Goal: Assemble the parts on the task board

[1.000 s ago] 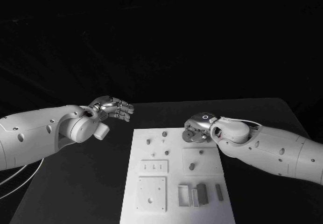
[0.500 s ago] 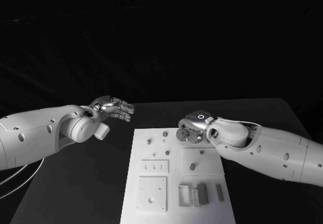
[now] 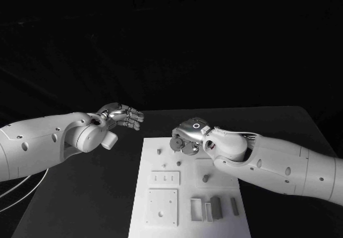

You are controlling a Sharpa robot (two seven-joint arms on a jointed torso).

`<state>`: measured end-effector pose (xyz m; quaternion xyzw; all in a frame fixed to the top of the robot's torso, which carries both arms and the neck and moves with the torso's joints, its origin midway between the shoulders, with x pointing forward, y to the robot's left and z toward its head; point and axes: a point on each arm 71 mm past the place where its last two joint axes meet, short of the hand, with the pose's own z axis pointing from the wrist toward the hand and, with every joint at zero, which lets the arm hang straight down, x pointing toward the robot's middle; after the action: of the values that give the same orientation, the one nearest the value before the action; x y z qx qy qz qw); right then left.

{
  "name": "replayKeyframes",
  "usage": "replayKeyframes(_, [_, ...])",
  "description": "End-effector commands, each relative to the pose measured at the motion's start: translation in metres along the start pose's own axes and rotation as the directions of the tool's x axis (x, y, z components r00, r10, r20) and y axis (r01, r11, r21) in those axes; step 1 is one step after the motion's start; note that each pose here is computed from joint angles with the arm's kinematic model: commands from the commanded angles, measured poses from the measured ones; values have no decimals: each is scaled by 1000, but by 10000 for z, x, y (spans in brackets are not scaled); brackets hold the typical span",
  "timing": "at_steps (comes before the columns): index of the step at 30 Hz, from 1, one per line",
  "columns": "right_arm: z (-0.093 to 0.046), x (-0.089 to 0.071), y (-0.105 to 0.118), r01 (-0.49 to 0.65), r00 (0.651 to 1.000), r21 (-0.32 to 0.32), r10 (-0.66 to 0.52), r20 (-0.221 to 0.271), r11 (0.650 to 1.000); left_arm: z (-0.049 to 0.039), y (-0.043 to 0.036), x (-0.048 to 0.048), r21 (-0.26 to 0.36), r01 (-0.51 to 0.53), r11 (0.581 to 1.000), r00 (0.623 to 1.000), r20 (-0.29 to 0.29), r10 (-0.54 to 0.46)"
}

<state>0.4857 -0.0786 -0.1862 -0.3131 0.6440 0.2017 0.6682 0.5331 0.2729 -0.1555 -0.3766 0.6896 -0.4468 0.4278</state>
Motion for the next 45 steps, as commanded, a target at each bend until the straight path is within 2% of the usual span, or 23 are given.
replayKeyframes(1, [34, 45, 43, 42, 999, -18, -42, 7, 999, 8, -23, 30, 11, -4, 1000, 1000, -8, 4])
replayKeyframes(9, [85, 103, 90, 50, 999, -29, -50, -2, 998, 15, -21, 23, 7, -5, 1000, 1000, -8, 5])
replayKeyframes(15, [94, 250, 188, 44, 999, -41, -44, -20, 998, 23, -22, 17, 8, -6, 1000, 1000, -5, 6])
replayKeyframes(25, [149, 320, 189, 64, 997, -36, -65, -33, 997, 23, -21, 3, 8, -26, 1000, 1000, 4, 26])
replayKeyframes(45, [196, 328, 198, 76, 997, -34, -77, -23, 997, 29, -25, 12, 10, -27, 1000, 1000, 1, 27])
